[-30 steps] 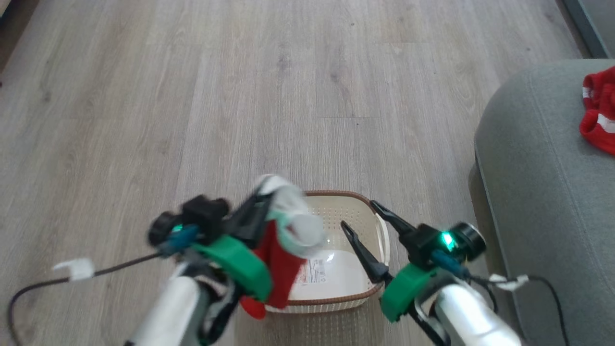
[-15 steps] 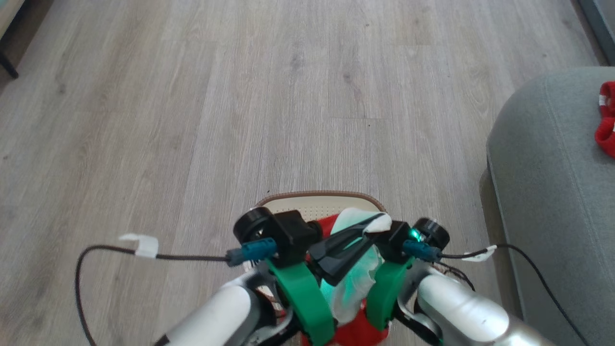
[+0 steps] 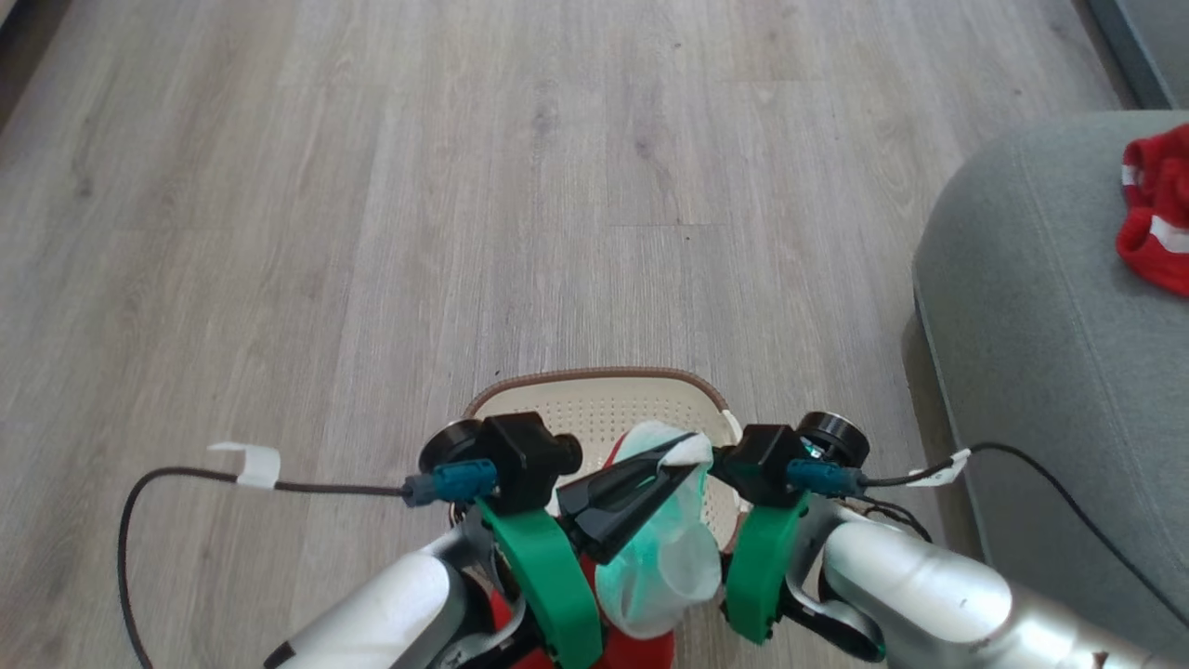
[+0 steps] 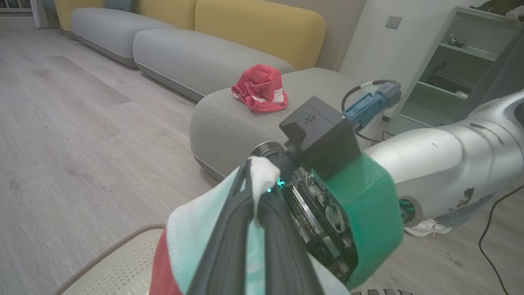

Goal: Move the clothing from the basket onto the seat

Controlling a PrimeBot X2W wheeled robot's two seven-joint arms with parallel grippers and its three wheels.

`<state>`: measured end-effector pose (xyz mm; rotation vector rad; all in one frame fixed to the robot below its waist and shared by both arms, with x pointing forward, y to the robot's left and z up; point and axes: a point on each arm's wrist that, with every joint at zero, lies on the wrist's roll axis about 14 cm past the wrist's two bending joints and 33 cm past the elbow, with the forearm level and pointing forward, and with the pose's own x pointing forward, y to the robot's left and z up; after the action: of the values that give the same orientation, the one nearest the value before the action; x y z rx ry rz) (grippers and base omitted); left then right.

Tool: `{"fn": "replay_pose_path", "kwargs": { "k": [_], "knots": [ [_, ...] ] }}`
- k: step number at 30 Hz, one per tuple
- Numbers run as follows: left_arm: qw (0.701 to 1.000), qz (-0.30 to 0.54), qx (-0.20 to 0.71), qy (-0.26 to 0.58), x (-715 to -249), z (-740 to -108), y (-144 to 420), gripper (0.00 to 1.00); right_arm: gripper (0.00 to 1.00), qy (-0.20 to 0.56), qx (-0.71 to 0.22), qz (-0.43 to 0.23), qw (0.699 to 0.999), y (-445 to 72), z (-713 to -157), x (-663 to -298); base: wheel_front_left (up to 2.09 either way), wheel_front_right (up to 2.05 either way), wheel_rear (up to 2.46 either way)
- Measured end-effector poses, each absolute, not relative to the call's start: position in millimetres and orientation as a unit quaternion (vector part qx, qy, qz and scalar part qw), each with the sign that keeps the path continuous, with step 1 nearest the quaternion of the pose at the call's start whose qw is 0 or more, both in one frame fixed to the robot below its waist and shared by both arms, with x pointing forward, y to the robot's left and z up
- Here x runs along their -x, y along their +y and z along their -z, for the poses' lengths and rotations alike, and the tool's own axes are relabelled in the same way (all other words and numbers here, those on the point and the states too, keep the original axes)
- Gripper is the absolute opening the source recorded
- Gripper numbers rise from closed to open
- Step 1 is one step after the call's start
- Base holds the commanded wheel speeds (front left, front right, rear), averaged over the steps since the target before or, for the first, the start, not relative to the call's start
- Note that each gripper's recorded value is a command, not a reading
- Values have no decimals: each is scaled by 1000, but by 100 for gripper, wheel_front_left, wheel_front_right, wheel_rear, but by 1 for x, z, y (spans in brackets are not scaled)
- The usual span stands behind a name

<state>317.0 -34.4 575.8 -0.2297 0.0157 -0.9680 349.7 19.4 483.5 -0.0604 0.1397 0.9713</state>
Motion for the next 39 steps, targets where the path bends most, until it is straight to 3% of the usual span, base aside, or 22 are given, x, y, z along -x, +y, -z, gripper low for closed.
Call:
{"fn": "replay_pose_path", "kwargs": {
  "k": [2, 3, 4, 5, 14, 17, 19, 20, 28, 39],
  "knots": [
    [877, 467, 110, 14, -317, -572, -35, 0, 100, 63, 33, -469, 880, 17, -486, -350, 0, 0, 0],
    [877, 468, 109, 16, -317, -571, -36, 0, 60, 61, 35, -468, 881, 15, -487, -352, 0, 0, 0],
    [877, 468, 108, 16, -318, -571, -36, 0, 6, 59, 38, -466, 882, 13, -489, -354, 0, 0, 0],
    [877, 468, 107, 16, -319, -571, -36, 0, 0, 57, 39, -466, 882, 12, -490, -354, 0, 0, 0],
    [885, 452, 109, 18, -332, -566, -30, 0, 0, 60, 31, -454, 889, 2, -491, -360, 0, 0, 0],
    [889, 443, 111, 14, -337, -565, -27, 43, 0, 53, 26, -441, 896, -4, -496, -366, 0, 0, 0],
    [890, 442, 111, 14, -338, -564, -27, 91, 0, 50, 24, -435, 899, -7, -498, -368, 0, 0, 0],
    [890, 442, 110, 14, -339, -563, -27, 100, 0, 48, 22, -428, 902, -11, -501, -371, 0, 0, 0],
    [887, 449, 110, 6, -345, -557, -41, 100, 0, 30, 25, -354, 935, -66, -514, -392, 0, 0, 0],
    [841, 524, 136, 20, -330, -551, -102, 100, 0, 7, 43, -219, 975, -170, -535, -393, 0, 0, 0]
  ]
}}
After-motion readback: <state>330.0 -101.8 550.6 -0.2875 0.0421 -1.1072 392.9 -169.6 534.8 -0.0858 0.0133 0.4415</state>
